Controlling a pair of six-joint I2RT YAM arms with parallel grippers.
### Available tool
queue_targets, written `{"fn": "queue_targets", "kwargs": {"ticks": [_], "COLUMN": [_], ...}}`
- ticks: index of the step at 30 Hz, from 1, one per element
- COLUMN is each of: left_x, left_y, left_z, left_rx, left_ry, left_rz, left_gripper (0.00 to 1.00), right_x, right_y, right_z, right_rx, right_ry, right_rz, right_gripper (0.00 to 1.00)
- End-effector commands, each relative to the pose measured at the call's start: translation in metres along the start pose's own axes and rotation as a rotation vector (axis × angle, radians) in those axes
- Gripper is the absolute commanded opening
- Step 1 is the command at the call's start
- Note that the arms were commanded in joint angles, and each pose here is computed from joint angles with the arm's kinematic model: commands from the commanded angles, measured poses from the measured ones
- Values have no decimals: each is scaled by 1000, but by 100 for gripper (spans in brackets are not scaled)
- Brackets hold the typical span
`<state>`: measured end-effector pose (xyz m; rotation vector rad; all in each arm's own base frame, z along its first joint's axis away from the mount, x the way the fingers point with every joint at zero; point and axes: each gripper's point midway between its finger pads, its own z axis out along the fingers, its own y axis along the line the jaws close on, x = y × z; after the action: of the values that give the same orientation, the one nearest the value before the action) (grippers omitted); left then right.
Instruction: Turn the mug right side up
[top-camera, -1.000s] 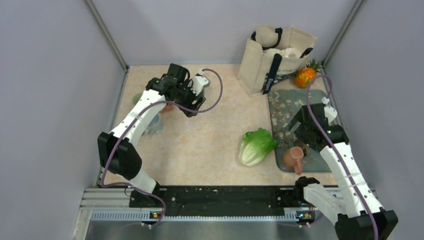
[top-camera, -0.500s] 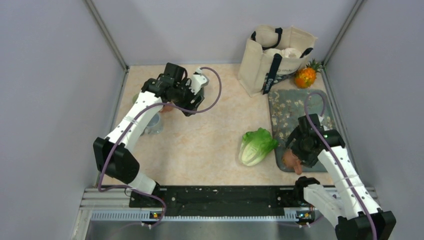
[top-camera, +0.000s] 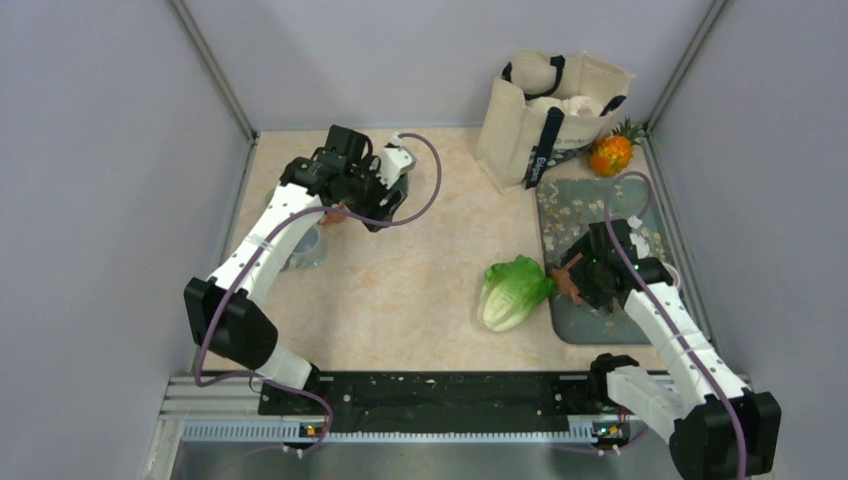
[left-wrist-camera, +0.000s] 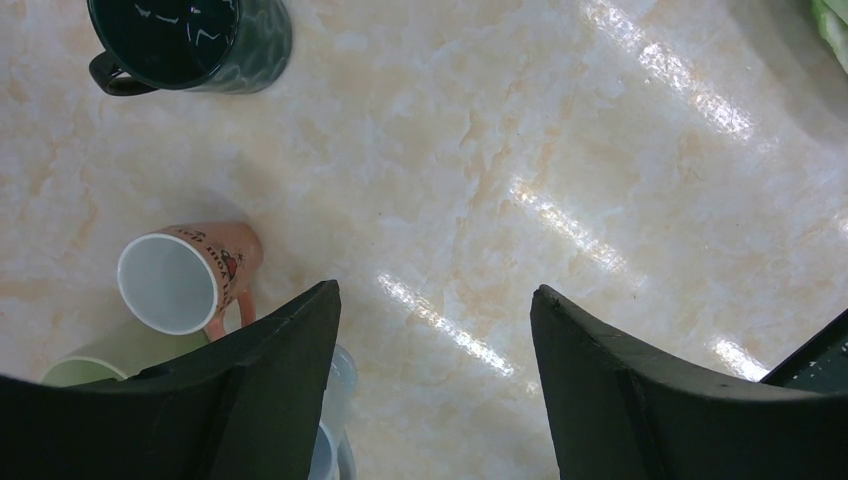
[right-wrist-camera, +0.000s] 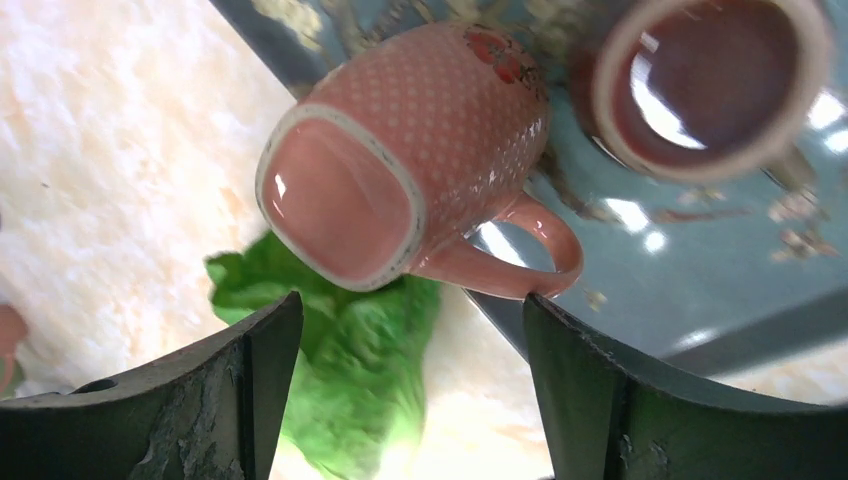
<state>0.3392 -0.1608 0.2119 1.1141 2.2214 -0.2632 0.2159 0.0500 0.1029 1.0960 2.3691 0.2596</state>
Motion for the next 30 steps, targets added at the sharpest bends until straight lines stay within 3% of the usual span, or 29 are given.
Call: {"fn": "queue_targets", "kwargs": {"ticks": [1,4,9,15,19,30], "left_x": [-12,-9,-8,-10,-10,-13], "left_y": [7,5,6,4,2,0], "left_z": [-13,-12,-12,-12,-13,-17], "left_rx": [-37,-31,-32,-21,-5,-1], "left_ry": [-52,-43,-45,-49,-54,-61], "left_rz": [20,19,21,24,26,35], "left_gripper": [75,75,75,75,75,75], "right_x": [-41,-49,-50,-39,-40,-52], "right_y": [65,82,63,22,27,20], "right_z": [3,-11,-29,-4,10,53], "right_rx": [-191,-225,-205,-105,-114,-33], "right_ry": [-118,-111,-127,-141,-154,-221], "right_rz": [10,-205,-500,-539,-569,-650], "right_gripper": [80,82,85,71,63,57]}}
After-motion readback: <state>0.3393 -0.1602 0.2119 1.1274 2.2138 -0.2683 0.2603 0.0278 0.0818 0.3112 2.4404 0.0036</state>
